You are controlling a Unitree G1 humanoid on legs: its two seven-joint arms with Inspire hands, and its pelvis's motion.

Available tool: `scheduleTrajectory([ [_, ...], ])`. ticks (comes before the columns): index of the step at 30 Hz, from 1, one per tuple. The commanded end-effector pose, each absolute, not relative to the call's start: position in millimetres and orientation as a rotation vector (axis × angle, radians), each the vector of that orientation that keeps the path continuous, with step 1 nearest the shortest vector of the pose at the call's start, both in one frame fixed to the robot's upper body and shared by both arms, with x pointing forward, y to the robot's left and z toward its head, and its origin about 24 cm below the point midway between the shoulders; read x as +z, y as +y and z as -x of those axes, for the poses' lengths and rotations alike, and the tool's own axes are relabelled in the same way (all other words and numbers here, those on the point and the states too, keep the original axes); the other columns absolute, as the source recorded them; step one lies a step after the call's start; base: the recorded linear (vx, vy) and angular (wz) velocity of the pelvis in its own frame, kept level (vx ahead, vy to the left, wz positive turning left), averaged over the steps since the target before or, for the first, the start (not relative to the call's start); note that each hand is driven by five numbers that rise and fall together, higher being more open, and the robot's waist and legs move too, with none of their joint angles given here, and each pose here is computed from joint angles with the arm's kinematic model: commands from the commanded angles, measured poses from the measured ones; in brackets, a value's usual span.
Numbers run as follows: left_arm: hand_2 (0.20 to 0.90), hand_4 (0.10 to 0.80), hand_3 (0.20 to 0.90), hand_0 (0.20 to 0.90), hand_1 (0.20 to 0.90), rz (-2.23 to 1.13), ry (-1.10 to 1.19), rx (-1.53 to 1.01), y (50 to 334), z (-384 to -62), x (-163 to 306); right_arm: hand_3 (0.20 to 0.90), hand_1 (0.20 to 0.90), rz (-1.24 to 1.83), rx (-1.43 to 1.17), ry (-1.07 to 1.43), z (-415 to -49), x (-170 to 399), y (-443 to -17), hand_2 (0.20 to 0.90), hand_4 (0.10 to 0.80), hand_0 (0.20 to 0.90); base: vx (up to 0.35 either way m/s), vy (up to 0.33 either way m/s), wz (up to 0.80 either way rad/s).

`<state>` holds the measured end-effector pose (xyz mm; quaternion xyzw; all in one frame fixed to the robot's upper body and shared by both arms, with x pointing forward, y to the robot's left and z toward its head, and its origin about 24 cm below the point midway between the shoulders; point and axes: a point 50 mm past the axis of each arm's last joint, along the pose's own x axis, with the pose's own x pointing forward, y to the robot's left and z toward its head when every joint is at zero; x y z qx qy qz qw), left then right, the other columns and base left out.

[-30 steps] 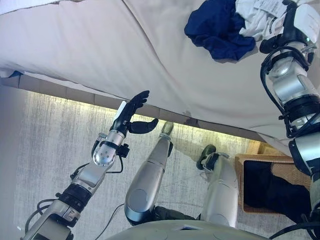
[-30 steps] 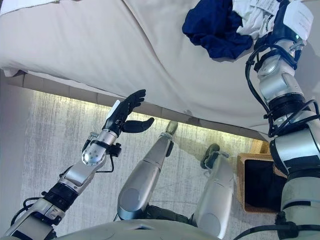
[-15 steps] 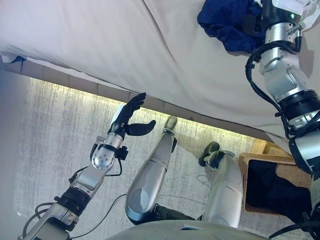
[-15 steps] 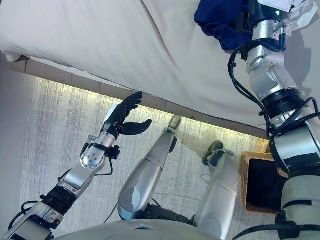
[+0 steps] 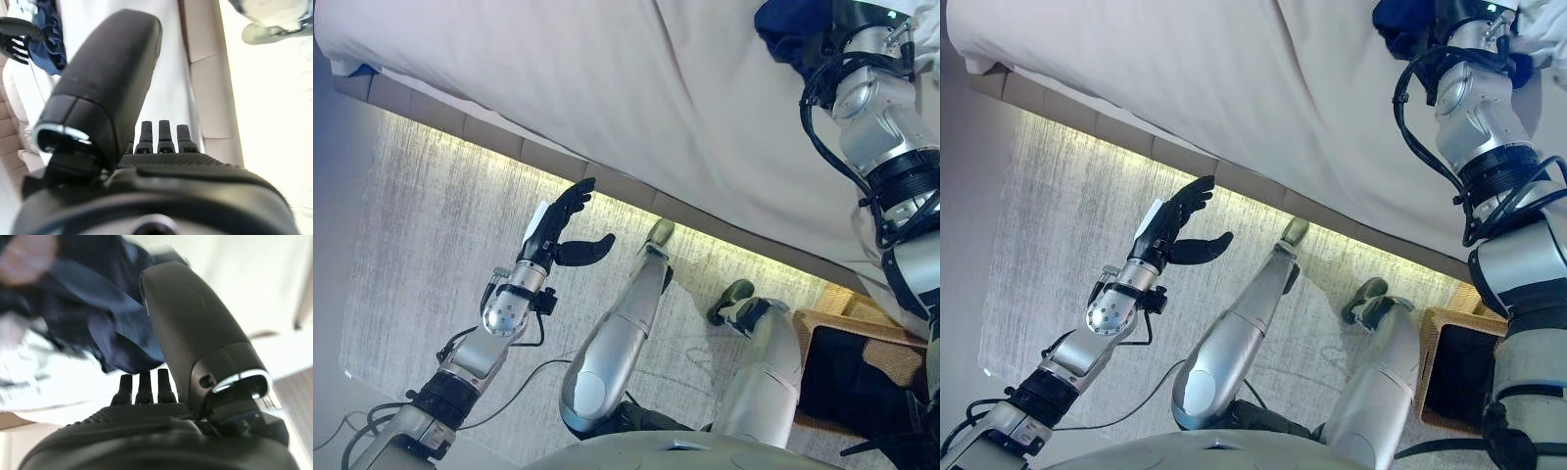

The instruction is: Pick up the clothes from the bed and place them into the basket

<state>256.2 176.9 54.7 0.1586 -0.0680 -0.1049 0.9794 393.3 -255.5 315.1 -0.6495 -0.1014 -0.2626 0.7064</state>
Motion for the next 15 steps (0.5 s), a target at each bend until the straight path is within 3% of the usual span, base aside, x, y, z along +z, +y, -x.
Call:
scheduleTrajectory([
  [1,0.9,0.8,0.9,0.9,0.9,-0.229,-0.387,-0.177,179,-250,98,0.9,0.9,1.53,-0.745,-0.274,-375,374,-267,0.9,0.8,0.9,-0.042,0.027,0.0],
  [15,0.9,0.8,0.9,0.9,0.9,-0.208,-0.439,-0.146,186,-243,110,0.9,0.9,1.587,-0.864,0.172,-359,383,-319,0.9,0.8,0.9,-0.05,0.012,0.03],
])
